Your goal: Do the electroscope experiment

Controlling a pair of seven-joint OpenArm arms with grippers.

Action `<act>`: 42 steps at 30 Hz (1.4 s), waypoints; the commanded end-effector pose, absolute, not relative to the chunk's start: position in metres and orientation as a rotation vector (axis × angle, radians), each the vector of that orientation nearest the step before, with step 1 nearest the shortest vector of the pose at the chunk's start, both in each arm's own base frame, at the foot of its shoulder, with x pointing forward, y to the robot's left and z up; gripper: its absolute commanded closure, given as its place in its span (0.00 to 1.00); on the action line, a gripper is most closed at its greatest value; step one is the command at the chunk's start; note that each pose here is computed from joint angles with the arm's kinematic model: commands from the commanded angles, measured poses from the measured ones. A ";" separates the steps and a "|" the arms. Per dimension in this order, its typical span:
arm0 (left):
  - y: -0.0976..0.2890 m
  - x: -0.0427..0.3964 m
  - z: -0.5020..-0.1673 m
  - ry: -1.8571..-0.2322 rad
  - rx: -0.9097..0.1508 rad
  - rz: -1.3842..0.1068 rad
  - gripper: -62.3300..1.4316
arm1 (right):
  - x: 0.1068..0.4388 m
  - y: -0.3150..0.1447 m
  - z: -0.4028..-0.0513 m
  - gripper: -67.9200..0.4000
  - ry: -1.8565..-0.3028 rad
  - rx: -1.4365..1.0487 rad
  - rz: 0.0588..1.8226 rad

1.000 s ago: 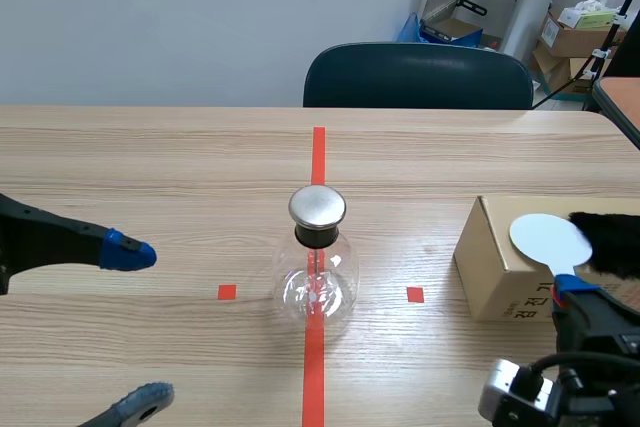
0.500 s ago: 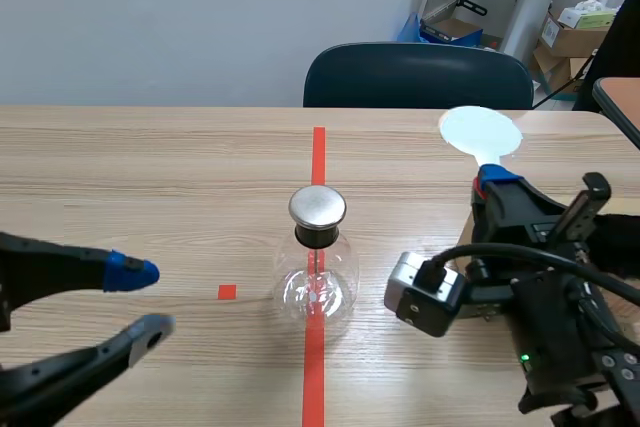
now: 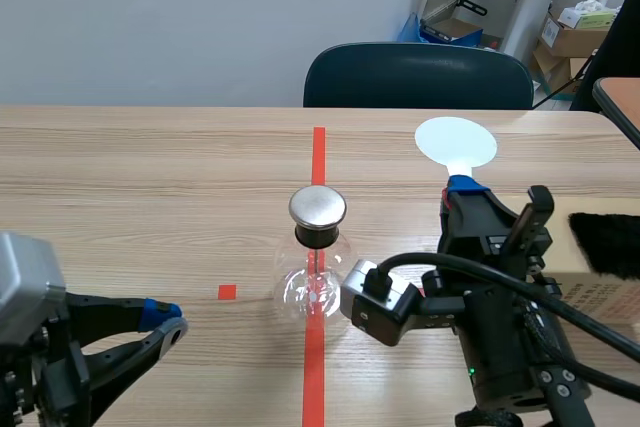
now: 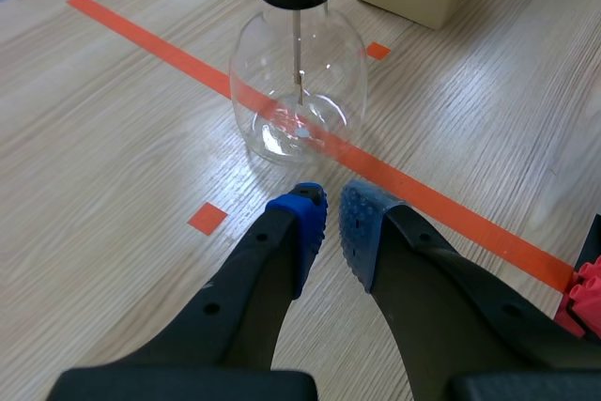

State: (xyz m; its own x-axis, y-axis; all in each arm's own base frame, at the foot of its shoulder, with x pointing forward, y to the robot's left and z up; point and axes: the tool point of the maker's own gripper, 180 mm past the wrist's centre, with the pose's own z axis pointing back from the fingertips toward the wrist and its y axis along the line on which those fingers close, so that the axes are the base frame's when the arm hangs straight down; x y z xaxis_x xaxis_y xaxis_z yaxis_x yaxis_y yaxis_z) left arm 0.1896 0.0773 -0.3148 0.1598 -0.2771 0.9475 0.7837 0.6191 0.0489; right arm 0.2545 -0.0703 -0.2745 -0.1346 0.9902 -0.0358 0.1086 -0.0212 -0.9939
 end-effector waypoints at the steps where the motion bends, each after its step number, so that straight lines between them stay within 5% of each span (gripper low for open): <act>1: 0.072 0.197 -0.308 -1.223 -0.533 -0.786 0.84 | 0.256 -0.075 -0.276 0.98 -1.371 -1.260 1.278; 16: 0.068 0.232 -0.352 -1.210 -0.500 -0.664 0.84 | 0.254 -0.075 -0.283 0.98 -1.348 -1.251 1.269; 42: 0.030 0.246 -0.351 -1.269 -0.533 -0.643 0.84 | 0.255 -0.076 -0.283 0.98 -1.346 -1.253 1.269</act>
